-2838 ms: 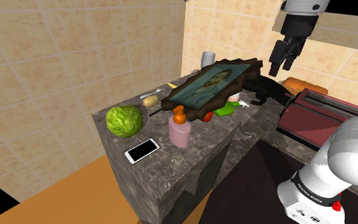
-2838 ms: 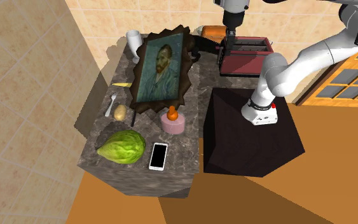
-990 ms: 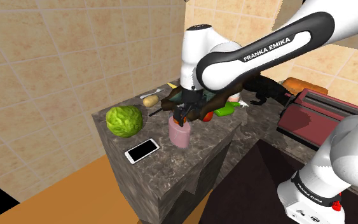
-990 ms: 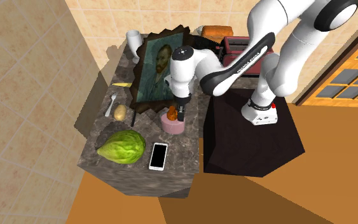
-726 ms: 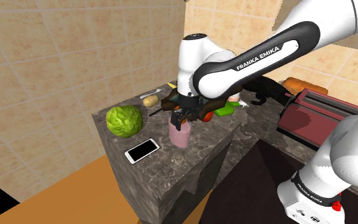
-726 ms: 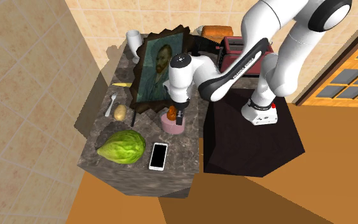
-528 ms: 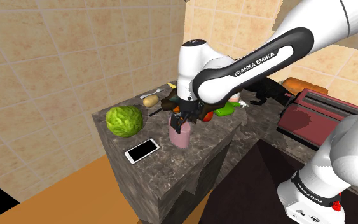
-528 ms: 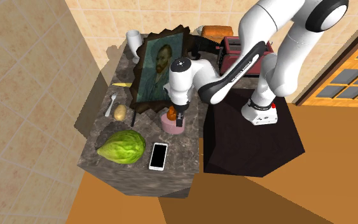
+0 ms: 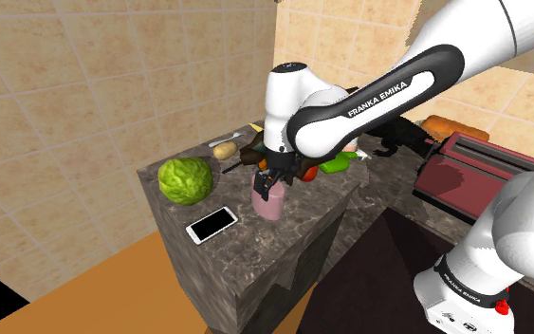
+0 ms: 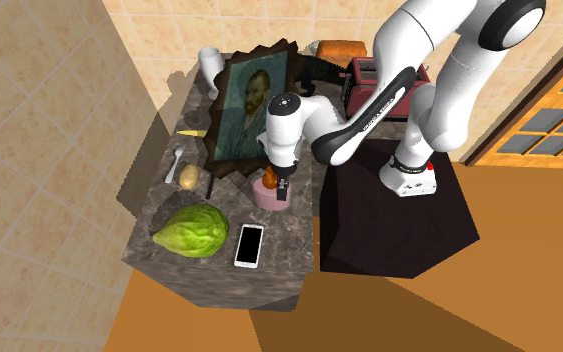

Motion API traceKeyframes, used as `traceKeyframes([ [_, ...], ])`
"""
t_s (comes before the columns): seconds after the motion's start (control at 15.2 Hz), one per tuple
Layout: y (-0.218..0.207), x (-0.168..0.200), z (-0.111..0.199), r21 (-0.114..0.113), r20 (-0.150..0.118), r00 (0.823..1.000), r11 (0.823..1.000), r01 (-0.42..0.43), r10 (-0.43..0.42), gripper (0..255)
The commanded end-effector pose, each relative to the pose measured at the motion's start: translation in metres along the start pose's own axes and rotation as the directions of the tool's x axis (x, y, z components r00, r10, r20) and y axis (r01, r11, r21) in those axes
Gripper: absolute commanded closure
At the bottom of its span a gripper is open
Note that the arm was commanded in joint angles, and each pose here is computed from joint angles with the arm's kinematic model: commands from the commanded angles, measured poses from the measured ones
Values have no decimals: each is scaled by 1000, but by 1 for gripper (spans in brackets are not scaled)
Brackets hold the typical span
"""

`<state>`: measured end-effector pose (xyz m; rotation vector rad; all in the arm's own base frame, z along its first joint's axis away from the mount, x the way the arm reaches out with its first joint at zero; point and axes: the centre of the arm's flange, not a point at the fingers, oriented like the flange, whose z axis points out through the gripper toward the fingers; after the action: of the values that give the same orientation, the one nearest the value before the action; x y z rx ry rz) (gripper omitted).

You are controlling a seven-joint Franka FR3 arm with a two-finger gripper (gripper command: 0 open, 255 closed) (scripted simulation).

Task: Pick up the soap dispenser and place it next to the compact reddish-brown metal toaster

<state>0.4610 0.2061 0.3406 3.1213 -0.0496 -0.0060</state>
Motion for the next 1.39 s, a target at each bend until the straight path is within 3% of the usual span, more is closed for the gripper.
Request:
traceKeyframes([
  [0.0, 1, 0, 2, -1, 4, 1000, 1000, -1, 1, 255],
  [0.59, 1, 0, 2, -1, 4, 1000, 1000, -1, 1, 255],
  [1.32, 2, 0, -57, -1, 4, 1000, 1000, -1, 1, 255],
])
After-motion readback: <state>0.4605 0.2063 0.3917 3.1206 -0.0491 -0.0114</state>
